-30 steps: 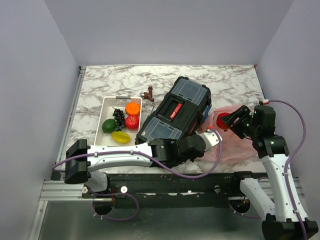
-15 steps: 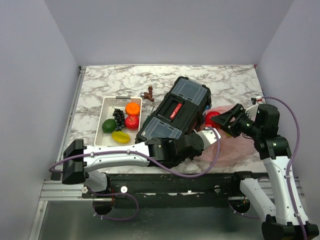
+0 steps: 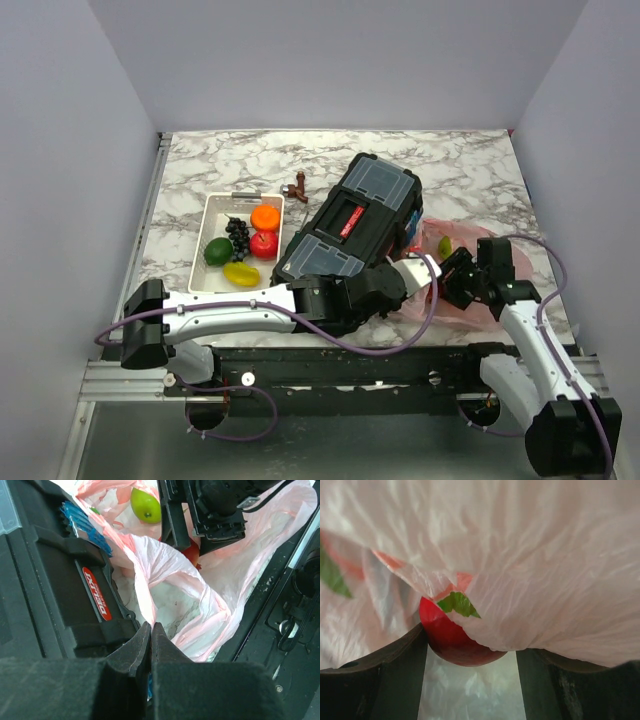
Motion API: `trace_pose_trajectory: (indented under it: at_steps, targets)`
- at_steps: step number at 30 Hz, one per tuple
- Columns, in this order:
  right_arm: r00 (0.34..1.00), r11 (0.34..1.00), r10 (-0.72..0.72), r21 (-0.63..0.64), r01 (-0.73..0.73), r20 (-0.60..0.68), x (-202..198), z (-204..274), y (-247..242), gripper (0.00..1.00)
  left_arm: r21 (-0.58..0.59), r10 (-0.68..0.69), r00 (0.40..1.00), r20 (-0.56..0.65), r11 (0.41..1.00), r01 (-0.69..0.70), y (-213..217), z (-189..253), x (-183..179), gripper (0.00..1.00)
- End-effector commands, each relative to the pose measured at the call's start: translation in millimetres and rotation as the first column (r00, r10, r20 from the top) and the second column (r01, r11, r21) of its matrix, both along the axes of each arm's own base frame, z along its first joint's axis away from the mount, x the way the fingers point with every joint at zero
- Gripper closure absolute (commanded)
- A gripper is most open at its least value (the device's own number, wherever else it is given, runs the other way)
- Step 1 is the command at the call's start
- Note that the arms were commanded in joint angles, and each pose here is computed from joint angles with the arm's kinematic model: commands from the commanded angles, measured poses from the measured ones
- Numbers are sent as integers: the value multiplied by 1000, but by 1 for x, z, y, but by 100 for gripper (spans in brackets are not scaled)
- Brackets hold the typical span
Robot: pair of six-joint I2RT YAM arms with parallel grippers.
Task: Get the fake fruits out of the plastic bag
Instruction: Place the fake fruit in the plastic bag, then take out the fake fruit from the plastic bag.
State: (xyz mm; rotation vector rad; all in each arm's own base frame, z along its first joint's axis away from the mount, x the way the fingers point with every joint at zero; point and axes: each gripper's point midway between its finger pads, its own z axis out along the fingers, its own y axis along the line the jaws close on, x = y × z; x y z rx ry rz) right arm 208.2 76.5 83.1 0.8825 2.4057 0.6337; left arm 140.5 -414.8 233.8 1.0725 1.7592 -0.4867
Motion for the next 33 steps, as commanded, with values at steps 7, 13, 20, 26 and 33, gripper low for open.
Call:
trace_pose_trajectory:
  at_steps: [7,13,20,26,33]
  targets:
    - [990,988,-132,-79,136,54,40,-4,-23,51,38,-42,998,-52,998,44,-8,-18,-9,100]
    - [977,975,-183,-106,194,106,34,16,-34,21,63,-45,997,-67,997,49,-11,-27,-11,100]
    - [982,972,-186,-142,189,38,13,34,-38,5,73,-31,998,-50,997,35,-10,-29,-7,100]
    - [980,966,-192,-168,199,55,-5,78,-44,7,67,-25,999,-32,997,27,-7,-27,-5,100]
    - [975,962,-114,-226,157,193,-9,140,-50,24,56,-24,999,-35,998,26,-7,-23,-5,100]
